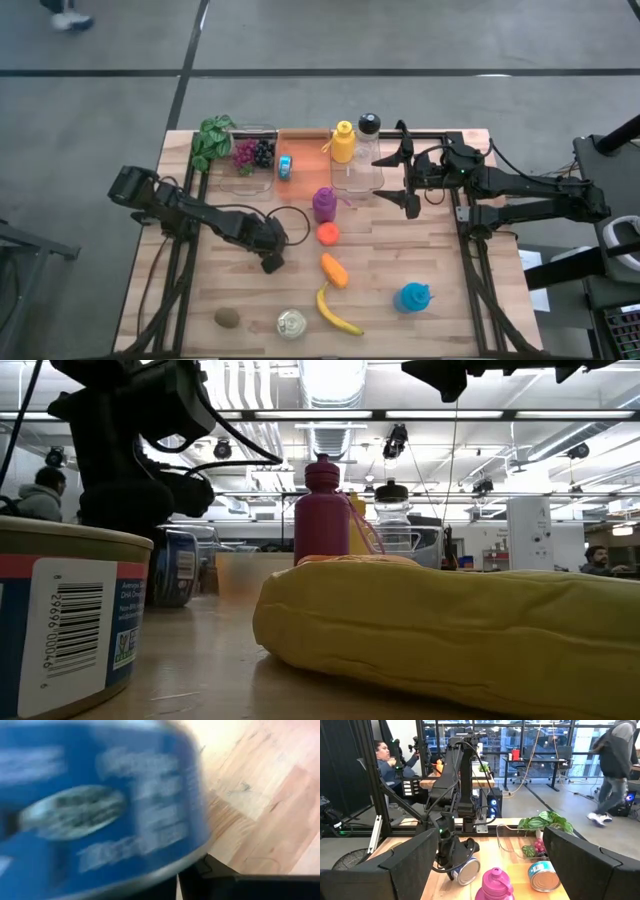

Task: Pick & Place Food Item
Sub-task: Put the blue tuna can into the orange bin

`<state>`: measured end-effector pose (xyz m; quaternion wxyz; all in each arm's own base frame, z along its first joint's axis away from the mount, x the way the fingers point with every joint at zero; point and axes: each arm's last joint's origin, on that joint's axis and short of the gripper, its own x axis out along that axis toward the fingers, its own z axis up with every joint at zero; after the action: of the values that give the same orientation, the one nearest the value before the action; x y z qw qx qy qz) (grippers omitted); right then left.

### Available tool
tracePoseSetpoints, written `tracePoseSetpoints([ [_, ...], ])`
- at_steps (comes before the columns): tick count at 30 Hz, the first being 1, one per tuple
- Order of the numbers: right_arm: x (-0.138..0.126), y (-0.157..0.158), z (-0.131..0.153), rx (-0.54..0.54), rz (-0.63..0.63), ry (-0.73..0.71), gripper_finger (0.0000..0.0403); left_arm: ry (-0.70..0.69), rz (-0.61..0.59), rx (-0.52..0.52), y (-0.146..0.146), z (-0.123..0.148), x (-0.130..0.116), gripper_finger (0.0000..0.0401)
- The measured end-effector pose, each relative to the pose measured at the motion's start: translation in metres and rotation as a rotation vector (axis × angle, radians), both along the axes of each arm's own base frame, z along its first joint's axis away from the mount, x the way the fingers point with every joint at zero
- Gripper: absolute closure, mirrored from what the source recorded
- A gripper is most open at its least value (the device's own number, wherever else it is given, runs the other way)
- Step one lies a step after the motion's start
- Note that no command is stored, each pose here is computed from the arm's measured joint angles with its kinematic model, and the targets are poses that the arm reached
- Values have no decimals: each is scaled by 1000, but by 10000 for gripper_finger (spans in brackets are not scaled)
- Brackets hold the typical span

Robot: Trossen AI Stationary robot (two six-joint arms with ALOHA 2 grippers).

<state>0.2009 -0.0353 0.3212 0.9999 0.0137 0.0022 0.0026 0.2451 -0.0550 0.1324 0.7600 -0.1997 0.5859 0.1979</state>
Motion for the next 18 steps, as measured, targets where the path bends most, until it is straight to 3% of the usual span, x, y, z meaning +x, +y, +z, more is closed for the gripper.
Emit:
tracePoseSetpoints([
  [13, 0, 0, 0, 23, 0, 3, 44, -106, 131, -74, -4, 69, 6, 400],
  [18, 0, 0, -1, 24, 0, 8, 44, -125, 115, -77, -4, 95, 4, 400],
])
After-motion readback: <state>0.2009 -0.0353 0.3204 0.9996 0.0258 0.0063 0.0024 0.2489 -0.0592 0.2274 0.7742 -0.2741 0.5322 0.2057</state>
